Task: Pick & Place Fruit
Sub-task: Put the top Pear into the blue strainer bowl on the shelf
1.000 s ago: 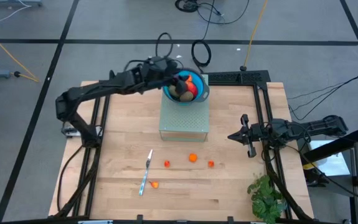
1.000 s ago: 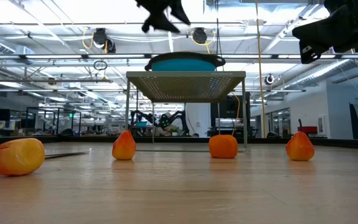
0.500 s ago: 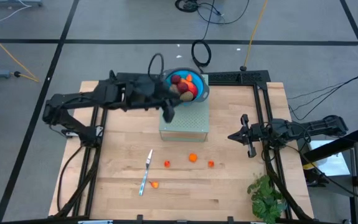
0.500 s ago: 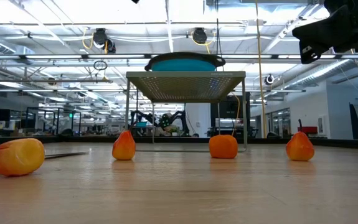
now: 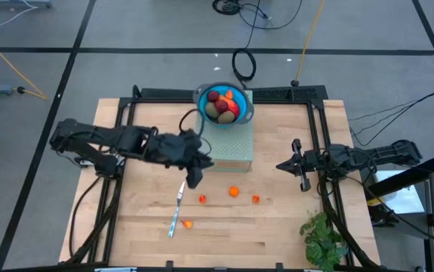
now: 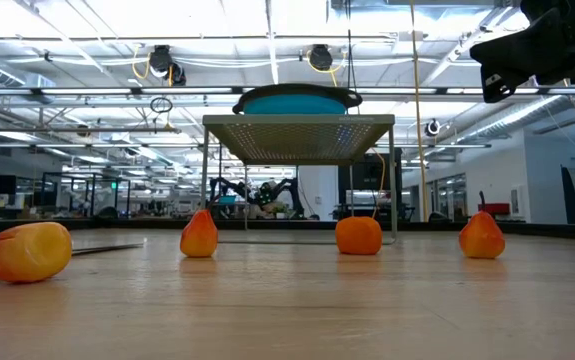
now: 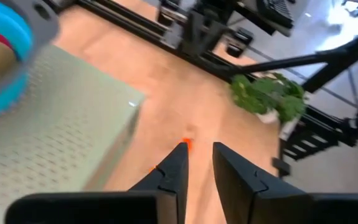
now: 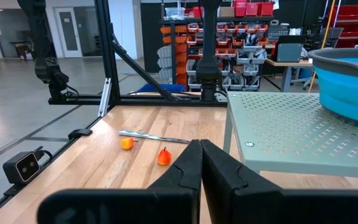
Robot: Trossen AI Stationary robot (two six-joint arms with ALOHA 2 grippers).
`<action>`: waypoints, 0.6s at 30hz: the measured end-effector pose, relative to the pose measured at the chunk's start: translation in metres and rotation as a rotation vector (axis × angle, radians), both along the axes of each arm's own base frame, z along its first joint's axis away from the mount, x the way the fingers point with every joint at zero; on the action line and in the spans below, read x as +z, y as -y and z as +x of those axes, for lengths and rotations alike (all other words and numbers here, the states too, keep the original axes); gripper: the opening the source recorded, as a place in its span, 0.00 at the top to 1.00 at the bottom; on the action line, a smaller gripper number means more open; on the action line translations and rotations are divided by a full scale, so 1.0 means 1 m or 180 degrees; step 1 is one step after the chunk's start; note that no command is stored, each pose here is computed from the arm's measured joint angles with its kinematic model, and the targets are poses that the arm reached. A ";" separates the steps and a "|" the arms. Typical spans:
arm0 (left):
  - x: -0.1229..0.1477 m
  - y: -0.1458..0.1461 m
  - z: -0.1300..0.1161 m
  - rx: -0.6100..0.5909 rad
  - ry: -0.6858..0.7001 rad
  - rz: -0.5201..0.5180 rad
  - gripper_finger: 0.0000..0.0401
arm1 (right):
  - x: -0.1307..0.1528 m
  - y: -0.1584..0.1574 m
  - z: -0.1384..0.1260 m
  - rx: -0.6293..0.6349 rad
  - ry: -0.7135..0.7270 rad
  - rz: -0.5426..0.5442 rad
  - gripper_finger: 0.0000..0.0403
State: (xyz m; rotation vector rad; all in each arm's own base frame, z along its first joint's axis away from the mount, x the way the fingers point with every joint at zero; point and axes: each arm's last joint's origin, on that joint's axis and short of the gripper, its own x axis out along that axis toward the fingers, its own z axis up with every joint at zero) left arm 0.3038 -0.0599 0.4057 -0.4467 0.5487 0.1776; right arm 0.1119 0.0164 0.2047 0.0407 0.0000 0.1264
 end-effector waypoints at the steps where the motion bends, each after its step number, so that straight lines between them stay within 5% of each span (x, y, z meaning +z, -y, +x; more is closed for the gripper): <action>1: 0.000 0.004 -0.001 -0.0019 -0.0004 -0.0036 0.84 | 0.000 0.000 0.000 -0.0001 0.0001 0.0000 1.00; 18: -0.035 0.054 0.015 -0.0222 -0.0427 -0.0197 0.98 | 0.000 0.000 0.000 0.0001 -0.0005 -0.0002 1.00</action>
